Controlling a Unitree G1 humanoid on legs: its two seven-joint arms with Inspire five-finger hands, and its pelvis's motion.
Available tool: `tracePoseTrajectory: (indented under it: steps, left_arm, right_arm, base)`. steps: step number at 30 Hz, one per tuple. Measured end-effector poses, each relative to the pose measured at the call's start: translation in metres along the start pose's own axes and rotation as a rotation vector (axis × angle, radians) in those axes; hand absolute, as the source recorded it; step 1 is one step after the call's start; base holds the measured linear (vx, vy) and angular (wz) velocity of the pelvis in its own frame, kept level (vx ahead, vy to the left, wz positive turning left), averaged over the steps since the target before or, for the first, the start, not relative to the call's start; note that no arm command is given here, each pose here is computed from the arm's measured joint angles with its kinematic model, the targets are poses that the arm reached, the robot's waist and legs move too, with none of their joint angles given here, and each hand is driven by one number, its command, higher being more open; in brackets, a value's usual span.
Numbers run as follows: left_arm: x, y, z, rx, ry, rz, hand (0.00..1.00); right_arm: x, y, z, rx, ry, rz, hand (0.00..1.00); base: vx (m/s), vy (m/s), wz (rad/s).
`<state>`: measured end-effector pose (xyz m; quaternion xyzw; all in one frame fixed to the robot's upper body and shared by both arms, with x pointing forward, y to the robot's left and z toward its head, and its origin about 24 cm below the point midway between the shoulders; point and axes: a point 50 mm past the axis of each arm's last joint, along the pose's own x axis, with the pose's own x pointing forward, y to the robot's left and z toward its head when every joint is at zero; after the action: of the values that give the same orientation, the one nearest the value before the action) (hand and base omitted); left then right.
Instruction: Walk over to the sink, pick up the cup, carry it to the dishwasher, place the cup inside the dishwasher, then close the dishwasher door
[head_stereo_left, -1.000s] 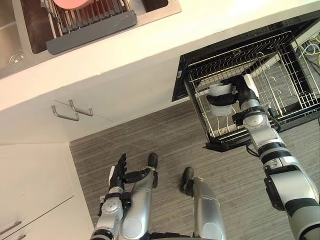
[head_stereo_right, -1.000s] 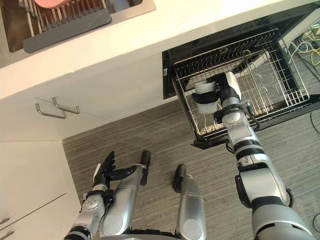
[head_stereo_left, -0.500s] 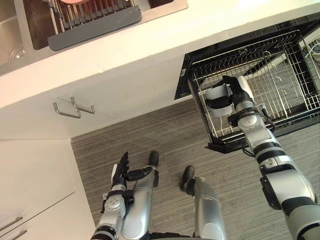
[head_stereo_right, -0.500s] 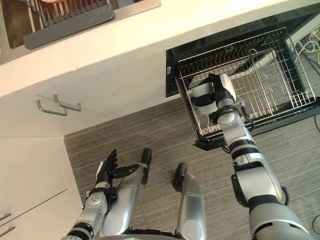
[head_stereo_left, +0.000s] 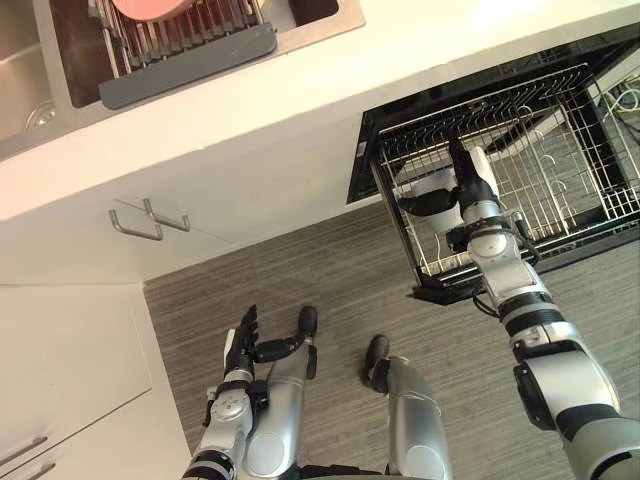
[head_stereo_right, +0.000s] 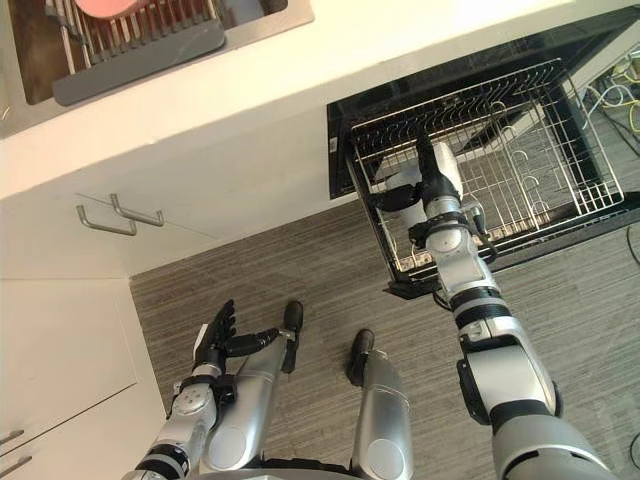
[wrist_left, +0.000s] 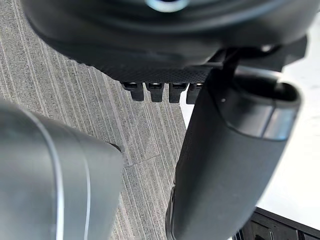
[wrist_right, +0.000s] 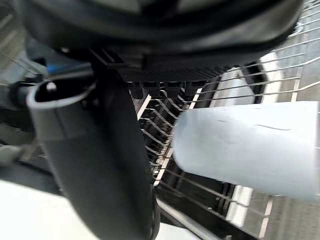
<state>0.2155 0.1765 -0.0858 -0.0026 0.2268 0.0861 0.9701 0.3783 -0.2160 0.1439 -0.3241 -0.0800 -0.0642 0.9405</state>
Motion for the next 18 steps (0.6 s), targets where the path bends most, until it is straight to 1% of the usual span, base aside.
tracePoseTrajectory:
  steps: [5,8,13,16,18]
  left_arm:
    - [-0.001,0.004,-0.004,0.009,0.017,0.006,1.0]
    - [-0.003,0.009,-0.008,0.023,0.037,0.015,1.0]
    - [-0.008,0.015,-0.017,0.039,0.071,0.022,1.0]
    - [-0.01,0.02,-0.025,0.094,0.116,0.01,1.0]
    - [-0.014,0.022,-0.036,0.116,0.167,0.009,1.0]
  right_arm:
    - [-0.011,0.009,0.004,0.028,-0.048,0.016,1.0]
    - [-0.028,0.022,0.002,0.095,-0.062,0.024,1.0]
    - [-0.065,0.045,-0.008,0.201,-0.052,0.047,1.0]
    - [-0.093,0.06,-0.015,0.278,-0.02,0.057,1.0]
    - [-0.118,0.068,-0.023,0.336,0.021,0.048,1.0]
  base:
    - [0.0,-0.014,-0.03]
    - [0.03,-0.021,-0.13]
    - [0.05,0.011,-0.16]
    - [0.1,0.004,-0.07]
    - [0.13,0.008,-0.07]
